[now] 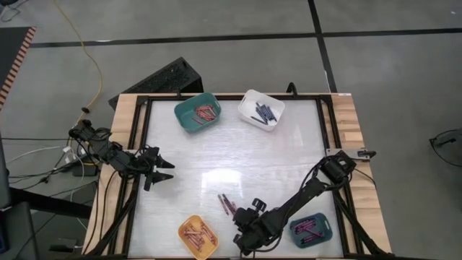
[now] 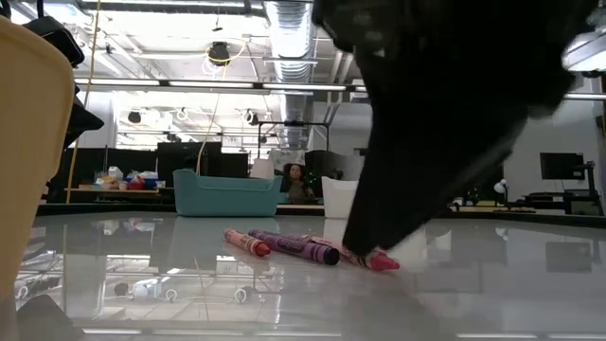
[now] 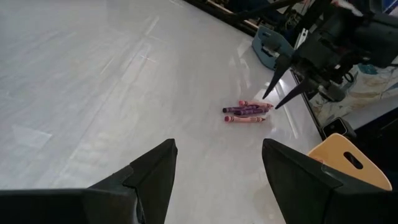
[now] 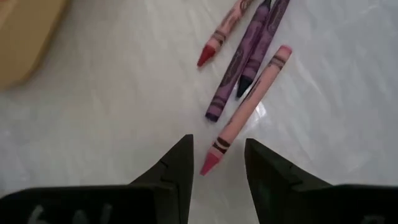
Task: Sort crayons
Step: Put the pink crayon into the yellow bin
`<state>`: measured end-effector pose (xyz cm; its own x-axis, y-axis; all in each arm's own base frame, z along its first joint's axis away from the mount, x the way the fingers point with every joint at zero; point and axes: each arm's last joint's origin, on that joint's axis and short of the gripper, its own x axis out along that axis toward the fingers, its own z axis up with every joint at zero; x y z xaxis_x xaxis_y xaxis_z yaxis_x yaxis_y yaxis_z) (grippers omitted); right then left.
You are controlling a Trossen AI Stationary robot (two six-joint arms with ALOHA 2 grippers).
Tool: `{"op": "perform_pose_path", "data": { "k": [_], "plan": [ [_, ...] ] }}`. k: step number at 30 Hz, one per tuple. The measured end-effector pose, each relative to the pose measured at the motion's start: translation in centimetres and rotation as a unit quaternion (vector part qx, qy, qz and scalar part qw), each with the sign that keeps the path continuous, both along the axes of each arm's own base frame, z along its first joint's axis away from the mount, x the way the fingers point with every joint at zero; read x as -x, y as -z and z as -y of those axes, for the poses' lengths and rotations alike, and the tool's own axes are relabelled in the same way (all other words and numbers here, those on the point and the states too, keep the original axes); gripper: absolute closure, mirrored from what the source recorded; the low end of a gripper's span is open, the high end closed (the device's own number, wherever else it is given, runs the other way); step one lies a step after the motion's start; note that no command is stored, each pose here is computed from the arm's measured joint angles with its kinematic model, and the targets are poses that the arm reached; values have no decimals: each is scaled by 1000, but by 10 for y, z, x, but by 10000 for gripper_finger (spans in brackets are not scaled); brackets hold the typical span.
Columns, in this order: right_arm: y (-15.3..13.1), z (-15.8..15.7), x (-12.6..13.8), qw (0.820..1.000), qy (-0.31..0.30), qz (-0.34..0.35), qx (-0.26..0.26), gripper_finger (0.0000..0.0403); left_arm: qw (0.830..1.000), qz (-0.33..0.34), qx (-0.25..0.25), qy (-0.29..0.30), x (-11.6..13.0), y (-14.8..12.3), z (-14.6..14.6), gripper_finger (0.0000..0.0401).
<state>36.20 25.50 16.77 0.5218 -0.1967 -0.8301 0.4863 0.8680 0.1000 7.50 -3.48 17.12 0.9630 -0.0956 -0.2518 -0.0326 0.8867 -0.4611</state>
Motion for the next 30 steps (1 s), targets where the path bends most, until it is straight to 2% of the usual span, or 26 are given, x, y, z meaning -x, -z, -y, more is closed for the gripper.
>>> {"op": "perform_pose_path", "data": {
  "k": [5,19,30],
  "plan": [
    [10,-2,-1,999,1,24,-25,265,1000,0,0,0,0,0,0,173],
    [12,-1,-1,999,5,23,-27,268,1000,0,0,0,0,0,0,173],
    [12,0,1,999,23,20,-34,352,1000,0,0,0,0,0,0,173]
  ]
}}
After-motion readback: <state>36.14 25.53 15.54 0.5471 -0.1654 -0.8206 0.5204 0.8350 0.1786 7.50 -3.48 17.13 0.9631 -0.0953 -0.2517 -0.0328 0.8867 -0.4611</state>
